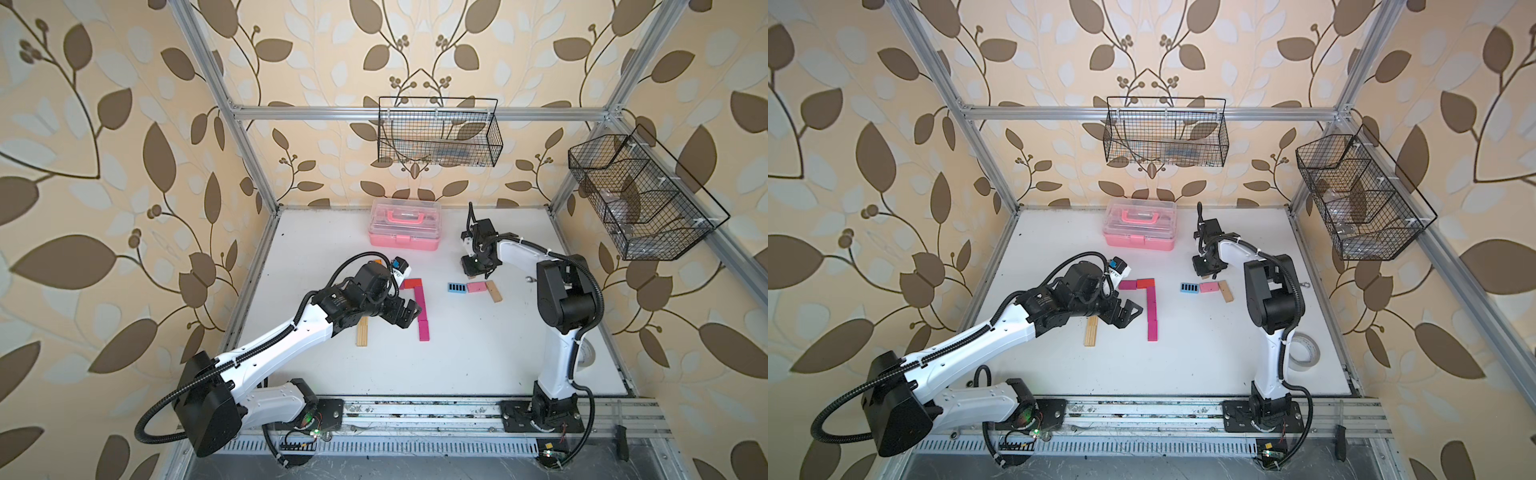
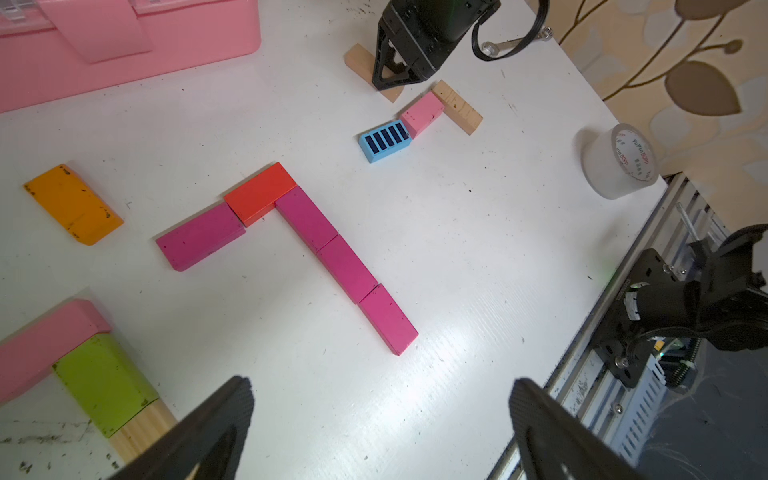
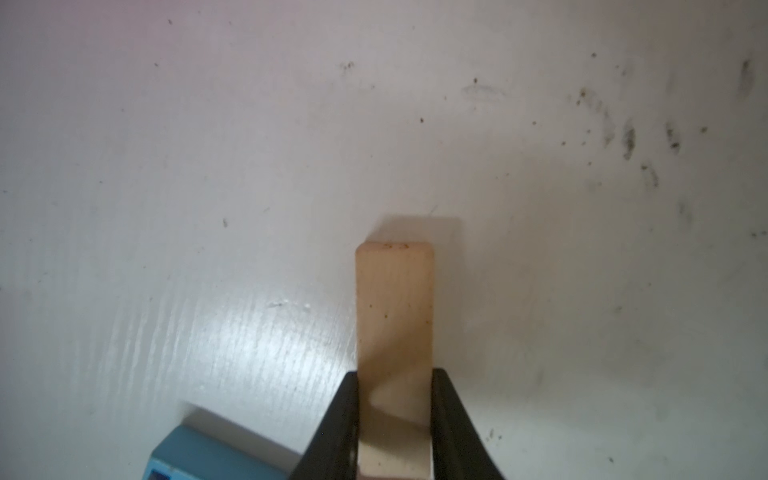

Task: Assemble the number 7 with building blocks
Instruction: Pick up the building block from the center of the board, then place the building block at the center of the board.

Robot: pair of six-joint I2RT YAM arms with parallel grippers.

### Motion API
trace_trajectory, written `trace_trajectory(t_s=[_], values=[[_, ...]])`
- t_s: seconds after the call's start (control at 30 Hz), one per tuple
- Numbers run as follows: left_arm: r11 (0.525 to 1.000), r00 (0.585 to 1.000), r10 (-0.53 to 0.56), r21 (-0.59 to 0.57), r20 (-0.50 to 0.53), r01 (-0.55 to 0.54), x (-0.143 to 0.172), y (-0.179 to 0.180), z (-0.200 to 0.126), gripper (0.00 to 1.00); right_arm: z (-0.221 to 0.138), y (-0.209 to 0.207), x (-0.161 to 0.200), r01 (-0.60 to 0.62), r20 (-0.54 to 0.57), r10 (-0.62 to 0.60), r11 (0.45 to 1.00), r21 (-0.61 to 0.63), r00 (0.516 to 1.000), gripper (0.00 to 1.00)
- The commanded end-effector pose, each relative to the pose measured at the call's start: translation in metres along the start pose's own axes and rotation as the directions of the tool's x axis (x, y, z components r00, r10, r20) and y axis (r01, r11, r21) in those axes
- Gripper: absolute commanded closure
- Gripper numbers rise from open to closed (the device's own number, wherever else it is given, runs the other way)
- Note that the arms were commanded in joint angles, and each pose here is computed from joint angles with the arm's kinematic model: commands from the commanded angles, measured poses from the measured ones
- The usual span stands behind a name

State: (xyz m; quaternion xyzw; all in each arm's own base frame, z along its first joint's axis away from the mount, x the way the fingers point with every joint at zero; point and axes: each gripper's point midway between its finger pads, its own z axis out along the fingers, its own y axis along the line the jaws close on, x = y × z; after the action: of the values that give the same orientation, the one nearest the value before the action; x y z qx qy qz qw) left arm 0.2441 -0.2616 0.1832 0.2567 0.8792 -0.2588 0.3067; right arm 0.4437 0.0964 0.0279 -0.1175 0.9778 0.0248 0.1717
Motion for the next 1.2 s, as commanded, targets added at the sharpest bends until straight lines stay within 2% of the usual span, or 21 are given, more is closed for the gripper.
trace_trajectory(t_s=[0.0,0.13,0.3,0.43,0.57,0.77,0.97,1.07,1.17], values=[[0.998,0.998,0.027,0.049,0.063,-0.03,-0.03,-0.01,0.002,0.01,-0.02,0.003,-0.001,-0.018,0.065,0.02,0.999,-0.028,0.998,0.73],[0.997,0.997,0.026,0.066,0.07,-0.031,-0.038,-0.011,0.016,0.01,-0.042,0.003,0.001,-0.056,0.134,0.061,0.998,-0.041,0.989,0.73],[0.994,0.998,0.036,0.106,0.055,-0.041,-0.046,-0.016,0.041,0.01,-0.065,0.009,0.022,-0.122,0.191,0.134,0.99,-0.07,0.972,0.73],[0.992,1.0,0.025,0.119,0.018,-0.027,-0.05,-0.014,0.077,0.01,-0.077,0.011,0.046,-0.187,0.213,0.205,0.977,-0.104,0.955,0.73],[0.992,0.999,0.032,0.12,-0.025,-0.029,-0.053,-0.011,0.105,0.01,-0.083,0.01,0.053,-0.208,0.239,0.236,0.969,-0.137,0.942,0.73],[0.994,0.996,0.066,0.095,-0.065,-0.06,-0.052,-0.004,0.13,0.01,-0.066,0.003,0.029,-0.203,0.234,0.232,0.969,-0.144,0.944,0.73],[0.986,0.982,0.165,0.039,-0.096,-0.162,-0.055,0.009,0.146,0.01,-0.048,-0.005,-0.005,-0.216,0.241,0.238,0.969,-0.116,0.941,0.73],[0.979,0.971,0.205,0.032,-0.127,-0.202,-0.056,0.012,0.154,0.01,-0.027,-0.008,-0.01,-0.225,0.194,0.241,0.969,-0.1,0.951,0.73],[0.978,0.968,0.211,0.035,-0.138,-0.208,-0.058,0.012,0.158,0.01,-0.016,-0.007,0.0,-0.238,0.153,0.25,0.967,-0.091,0.956,0.73]])
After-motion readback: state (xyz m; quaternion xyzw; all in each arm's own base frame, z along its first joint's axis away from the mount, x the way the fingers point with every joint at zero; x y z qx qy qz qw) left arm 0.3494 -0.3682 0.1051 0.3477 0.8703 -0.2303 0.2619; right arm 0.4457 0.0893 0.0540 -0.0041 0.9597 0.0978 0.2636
